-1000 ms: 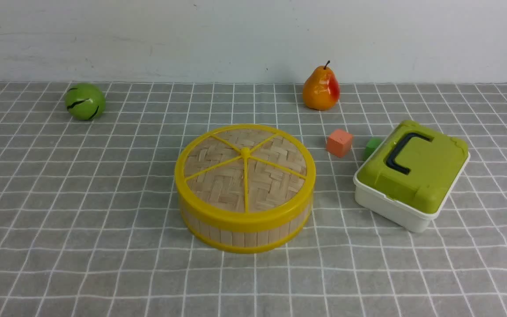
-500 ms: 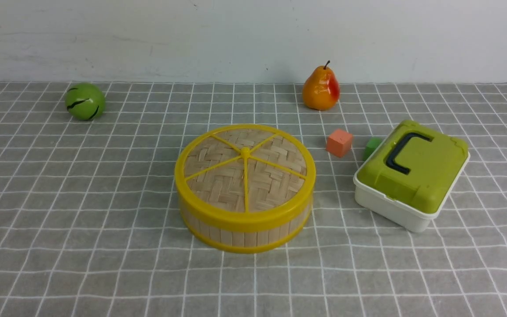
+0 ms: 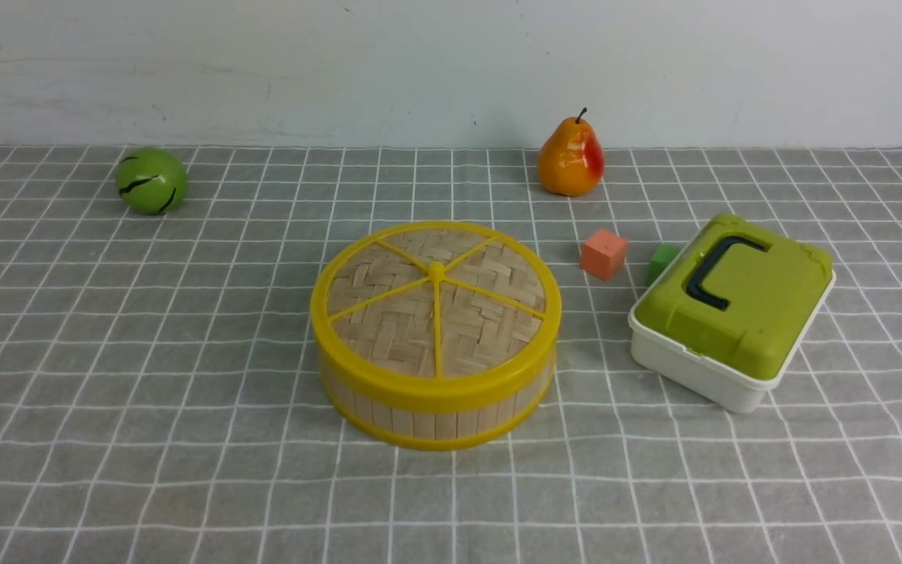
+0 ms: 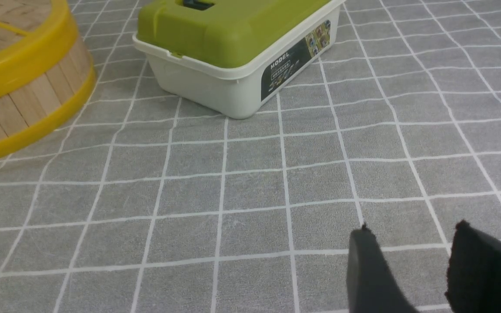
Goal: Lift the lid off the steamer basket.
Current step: Use the left arm to lift the lid of the steamer
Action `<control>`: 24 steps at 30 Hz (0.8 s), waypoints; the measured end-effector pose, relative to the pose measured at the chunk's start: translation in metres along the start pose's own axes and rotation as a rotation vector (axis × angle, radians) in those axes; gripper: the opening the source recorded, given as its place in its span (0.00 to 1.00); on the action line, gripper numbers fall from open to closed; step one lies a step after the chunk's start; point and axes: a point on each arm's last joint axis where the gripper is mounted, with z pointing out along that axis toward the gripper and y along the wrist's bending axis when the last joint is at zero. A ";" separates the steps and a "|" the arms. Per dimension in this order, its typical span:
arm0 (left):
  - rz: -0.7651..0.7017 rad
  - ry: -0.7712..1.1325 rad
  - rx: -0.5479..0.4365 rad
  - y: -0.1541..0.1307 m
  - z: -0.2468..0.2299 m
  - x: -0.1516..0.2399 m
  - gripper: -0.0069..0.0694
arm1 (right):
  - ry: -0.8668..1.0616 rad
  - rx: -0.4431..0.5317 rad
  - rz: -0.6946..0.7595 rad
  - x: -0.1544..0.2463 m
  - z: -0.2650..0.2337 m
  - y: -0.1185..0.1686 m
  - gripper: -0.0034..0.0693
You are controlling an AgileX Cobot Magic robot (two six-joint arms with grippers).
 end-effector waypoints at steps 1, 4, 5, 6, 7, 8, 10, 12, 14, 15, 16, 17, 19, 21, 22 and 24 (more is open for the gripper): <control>0.000 0.000 0.000 0.000 0.000 0.000 0.40 | 0.000 0.000 0.000 0.000 0.000 0.000 0.38; 0.000 0.000 0.000 0.000 0.000 0.000 0.40 | 0.000 0.000 0.000 0.000 0.000 0.000 0.38; 0.000 0.000 0.000 0.000 0.000 0.000 0.40 | 0.000 0.000 0.000 0.000 0.000 0.000 0.38; 0.000 0.000 0.000 0.000 0.000 0.000 0.40 | 0.000 0.000 0.000 0.000 0.000 0.000 0.38; 0.000 0.000 0.000 0.000 0.000 0.000 0.40 | 0.000 0.000 0.000 0.000 0.000 0.000 0.38; 0.000 0.000 0.000 0.000 0.000 0.000 0.40 | 0.000 0.000 0.000 0.000 0.000 0.000 0.38; 0.000 0.000 0.000 0.000 0.000 0.000 0.40 | 0.000 0.000 0.000 0.000 0.000 0.000 0.38; 0.000 0.000 0.000 0.000 0.000 0.000 0.40 | 0.000 0.000 0.000 0.000 0.000 0.000 0.38; 0.000 0.000 0.000 0.000 0.000 0.000 0.40 | 0.000 0.000 0.000 0.000 0.000 0.000 0.38; 0.000 0.000 0.000 0.000 0.000 0.000 0.40 | 0.000 0.000 0.000 0.000 0.000 0.000 0.38; 0.001 0.000 0.000 0.000 0.000 0.000 0.40 | 0.000 0.000 0.000 0.000 0.000 0.000 0.38; 0.001 -0.001 0.000 0.000 0.000 0.000 0.40 | 0.000 0.000 0.000 0.000 0.000 0.000 0.38; 0.001 -0.017 0.003 0.000 0.000 -0.002 0.40 | 0.000 0.000 0.000 0.000 0.000 0.000 0.38; 0.001 -0.060 0.010 -0.001 0.000 -0.005 0.40 | 0.000 0.000 0.000 0.000 0.000 0.000 0.38; 0.001 -0.118 0.021 -0.002 0.000 -0.010 0.40 | 0.000 0.000 0.000 0.000 0.000 0.000 0.38; 0.001 -0.278 0.050 -0.004 -0.003 -0.025 0.40 | 0.000 0.000 0.000 0.000 0.000 0.000 0.38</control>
